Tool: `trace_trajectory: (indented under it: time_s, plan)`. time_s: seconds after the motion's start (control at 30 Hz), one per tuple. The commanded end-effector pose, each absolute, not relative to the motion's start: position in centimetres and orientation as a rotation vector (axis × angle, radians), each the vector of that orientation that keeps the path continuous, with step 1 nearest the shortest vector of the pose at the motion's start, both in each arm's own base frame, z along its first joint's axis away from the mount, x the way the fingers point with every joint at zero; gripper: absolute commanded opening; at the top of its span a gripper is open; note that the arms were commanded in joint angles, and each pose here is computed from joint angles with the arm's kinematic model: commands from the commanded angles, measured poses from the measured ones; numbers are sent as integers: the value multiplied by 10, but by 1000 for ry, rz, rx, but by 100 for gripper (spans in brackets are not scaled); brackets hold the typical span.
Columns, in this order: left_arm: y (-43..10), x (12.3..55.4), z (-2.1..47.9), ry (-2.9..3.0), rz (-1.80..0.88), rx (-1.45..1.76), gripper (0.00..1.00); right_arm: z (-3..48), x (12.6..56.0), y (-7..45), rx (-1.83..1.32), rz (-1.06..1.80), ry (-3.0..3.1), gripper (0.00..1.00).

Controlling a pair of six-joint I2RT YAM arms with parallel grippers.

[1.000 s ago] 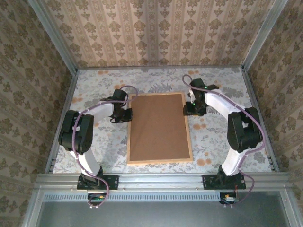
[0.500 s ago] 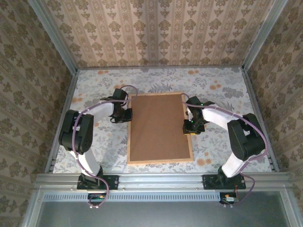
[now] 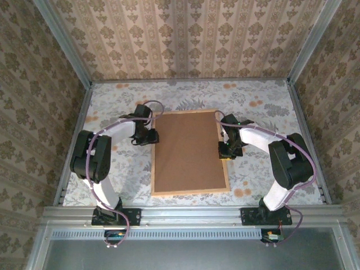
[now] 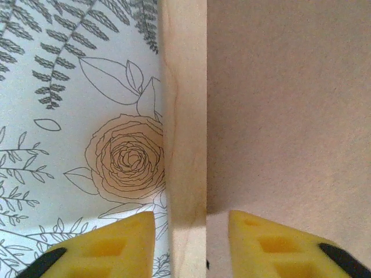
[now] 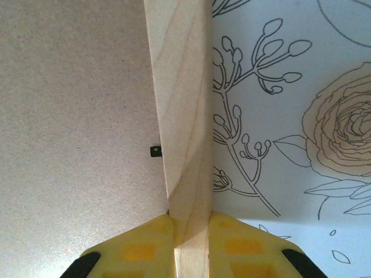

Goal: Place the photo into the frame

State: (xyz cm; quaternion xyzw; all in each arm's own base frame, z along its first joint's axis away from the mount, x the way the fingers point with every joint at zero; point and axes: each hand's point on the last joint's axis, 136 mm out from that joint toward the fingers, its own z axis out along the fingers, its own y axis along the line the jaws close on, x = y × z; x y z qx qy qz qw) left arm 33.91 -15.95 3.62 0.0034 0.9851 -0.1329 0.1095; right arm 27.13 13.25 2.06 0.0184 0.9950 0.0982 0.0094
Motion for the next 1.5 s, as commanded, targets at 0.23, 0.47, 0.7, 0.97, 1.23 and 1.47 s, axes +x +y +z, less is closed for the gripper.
trace_trajectory:
  time_s: [0.23, 0.47, 0.7, 0.97, 1.23, 1.47]
  plan:
    - [-134, 344, 70, 2838, -451, -112, 60, 2, 262, 128, 174, 220, 3145, 15]
    - [-143, 356, 70, 2863, -559, -129, 34, 5, 264, 132, 172, 248, 3137, 15]
    - [-142, 319, 57, 2966, -544, -79, 29, 6, 267, 134, 163, 263, 3134, 15]
    - [-154, 310, 49, 3013, -590, -30, 24, 7, 268, 134, 150, 261, 3137, 15]
    - [-159, 305, 36, 3046, -607, -25, 20, 9, 270, 134, 142, 255, 3133, 15]
    - [-157, 304, 30, 3059, -584, -29, 18, 10, 269, 134, 138, 250, 3134, 15]
